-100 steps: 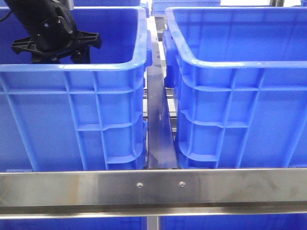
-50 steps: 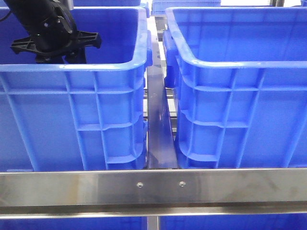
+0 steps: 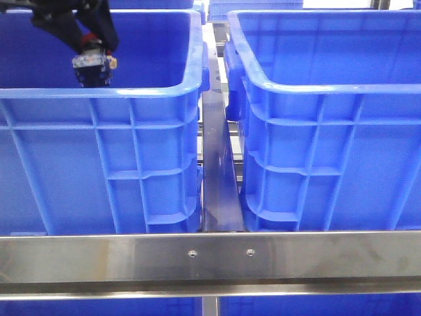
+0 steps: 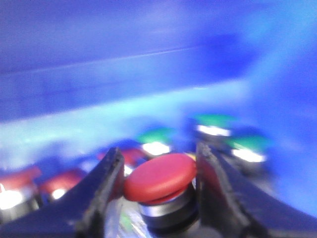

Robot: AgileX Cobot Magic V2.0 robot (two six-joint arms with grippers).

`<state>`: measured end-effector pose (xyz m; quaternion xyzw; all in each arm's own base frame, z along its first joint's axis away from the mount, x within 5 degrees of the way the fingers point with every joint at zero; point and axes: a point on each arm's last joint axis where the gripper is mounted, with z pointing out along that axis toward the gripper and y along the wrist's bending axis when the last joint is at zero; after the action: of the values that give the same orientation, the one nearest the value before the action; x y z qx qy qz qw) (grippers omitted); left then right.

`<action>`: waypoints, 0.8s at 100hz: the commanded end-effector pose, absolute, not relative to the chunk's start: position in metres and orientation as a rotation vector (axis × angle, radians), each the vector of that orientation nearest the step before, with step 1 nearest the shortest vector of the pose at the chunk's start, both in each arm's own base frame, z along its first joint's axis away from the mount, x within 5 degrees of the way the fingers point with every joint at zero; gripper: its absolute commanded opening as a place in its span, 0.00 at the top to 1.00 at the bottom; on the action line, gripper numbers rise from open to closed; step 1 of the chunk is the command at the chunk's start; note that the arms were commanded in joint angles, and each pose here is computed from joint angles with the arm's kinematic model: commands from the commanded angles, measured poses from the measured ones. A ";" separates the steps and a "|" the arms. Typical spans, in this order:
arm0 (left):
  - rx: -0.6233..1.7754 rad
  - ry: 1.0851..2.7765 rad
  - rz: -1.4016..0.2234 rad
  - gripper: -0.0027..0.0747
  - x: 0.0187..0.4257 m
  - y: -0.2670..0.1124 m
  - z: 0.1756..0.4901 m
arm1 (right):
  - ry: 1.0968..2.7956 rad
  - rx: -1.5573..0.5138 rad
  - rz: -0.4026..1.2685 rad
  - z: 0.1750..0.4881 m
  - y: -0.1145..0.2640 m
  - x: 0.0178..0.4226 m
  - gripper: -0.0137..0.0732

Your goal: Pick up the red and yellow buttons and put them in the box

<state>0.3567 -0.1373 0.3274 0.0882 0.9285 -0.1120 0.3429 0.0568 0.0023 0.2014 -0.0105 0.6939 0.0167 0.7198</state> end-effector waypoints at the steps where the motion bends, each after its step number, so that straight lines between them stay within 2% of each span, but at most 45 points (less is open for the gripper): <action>1: 0.236 2.272 -0.352 0.99 0.334 -0.139 0.364 | 1.426 -0.019 0.024 0.211 0.001 0.054 0.92; 37: 0.221 2.146 -0.423 0.99 0.252 -0.112 0.386 | 1.426 -0.019 0.024 0.211 0.001 0.054 0.92; 60: 0.143 1.998 -0.589 0.99 0.197 -0.094 0.410 | 1.426 -0.019 0.024 0.211 0.001 0.054 0.92; 80: 0.087 1.940 -0.713 0.99 0.169 -0.088 0.413 | 1.418 -0.018 0.024 0.211 0.001 0.054 0.92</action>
<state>0.1782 -0.0887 0.3943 0.0524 0.8460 -0.2546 0.4655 0.0568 0.0023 0.2014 -0.0105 0.6939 0.0167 0.7198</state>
